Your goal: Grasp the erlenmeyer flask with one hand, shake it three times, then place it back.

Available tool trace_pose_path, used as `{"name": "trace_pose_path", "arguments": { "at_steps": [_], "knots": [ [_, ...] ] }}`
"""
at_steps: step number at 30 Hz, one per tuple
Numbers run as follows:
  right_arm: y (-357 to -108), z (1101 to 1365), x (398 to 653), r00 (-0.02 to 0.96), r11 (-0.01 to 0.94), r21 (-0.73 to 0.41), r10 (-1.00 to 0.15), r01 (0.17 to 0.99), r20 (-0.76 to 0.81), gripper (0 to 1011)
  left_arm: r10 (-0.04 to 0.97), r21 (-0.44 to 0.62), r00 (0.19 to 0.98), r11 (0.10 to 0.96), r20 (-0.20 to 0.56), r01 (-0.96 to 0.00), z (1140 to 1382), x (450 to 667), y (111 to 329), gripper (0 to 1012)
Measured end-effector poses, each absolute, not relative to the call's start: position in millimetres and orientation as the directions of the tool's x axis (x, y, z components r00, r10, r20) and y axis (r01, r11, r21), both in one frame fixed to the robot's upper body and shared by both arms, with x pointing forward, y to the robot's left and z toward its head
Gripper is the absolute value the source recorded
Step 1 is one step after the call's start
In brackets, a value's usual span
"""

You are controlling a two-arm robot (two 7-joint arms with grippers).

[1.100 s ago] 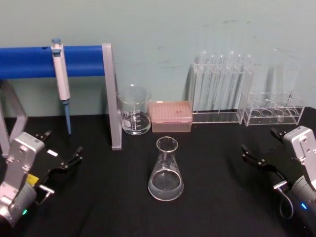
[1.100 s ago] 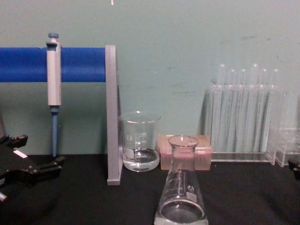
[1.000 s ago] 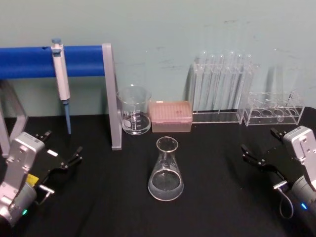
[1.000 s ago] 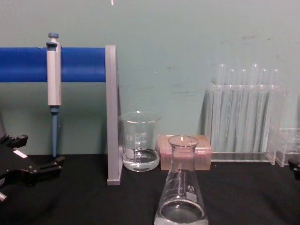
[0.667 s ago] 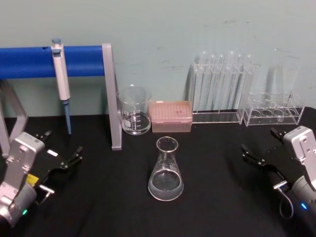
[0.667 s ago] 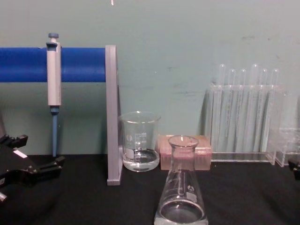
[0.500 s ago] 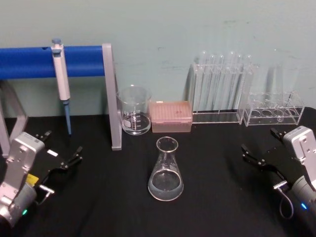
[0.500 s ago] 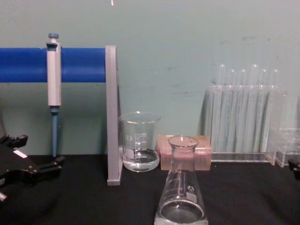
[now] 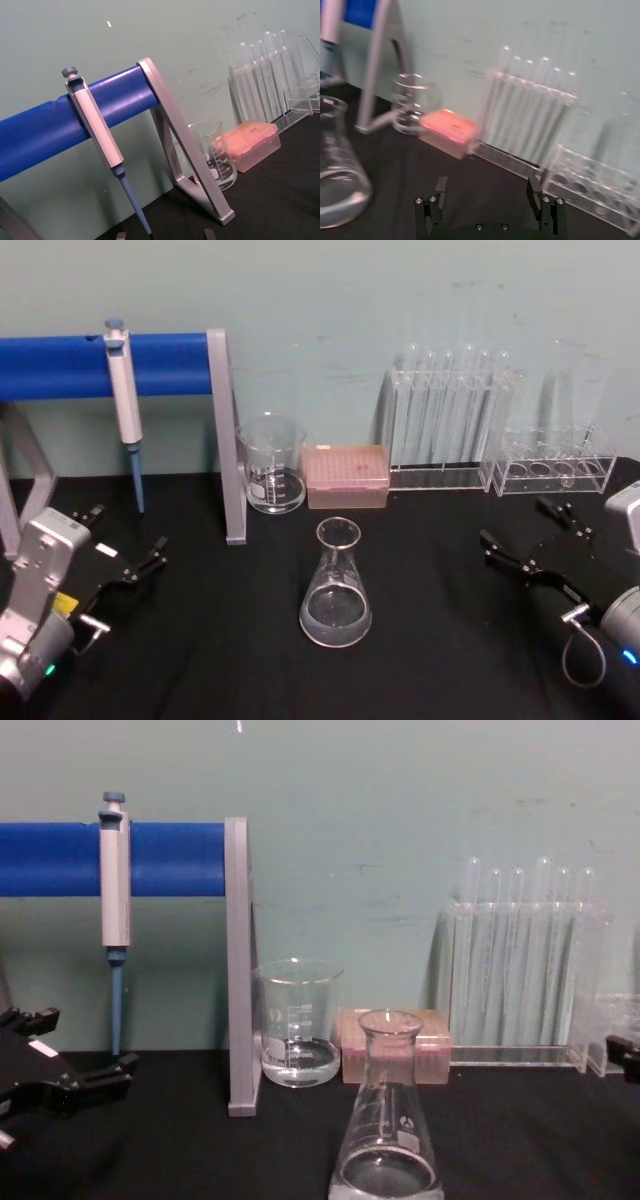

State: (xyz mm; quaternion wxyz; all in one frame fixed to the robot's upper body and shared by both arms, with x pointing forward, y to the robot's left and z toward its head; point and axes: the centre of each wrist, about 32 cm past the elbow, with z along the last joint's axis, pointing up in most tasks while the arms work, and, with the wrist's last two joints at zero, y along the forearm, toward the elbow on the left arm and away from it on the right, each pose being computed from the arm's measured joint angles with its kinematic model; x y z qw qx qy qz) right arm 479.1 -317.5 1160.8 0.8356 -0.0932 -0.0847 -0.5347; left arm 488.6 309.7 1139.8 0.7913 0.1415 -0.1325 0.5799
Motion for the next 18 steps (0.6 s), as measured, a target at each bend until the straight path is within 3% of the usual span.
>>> {"name": "trace_pose_path", "arguments": {
  "at_steps": [18],
  "knots": [
    [-305.5, 1179.3, 469.4, 0.679, 0.68, -0.047, -0.723, 0.732, 0.128, 1000, 0.88, 0.07, 0.292, 0.287, 0.374, -0.955, 1139.8, 488.6, 309.7, 1001]
  ]
}}
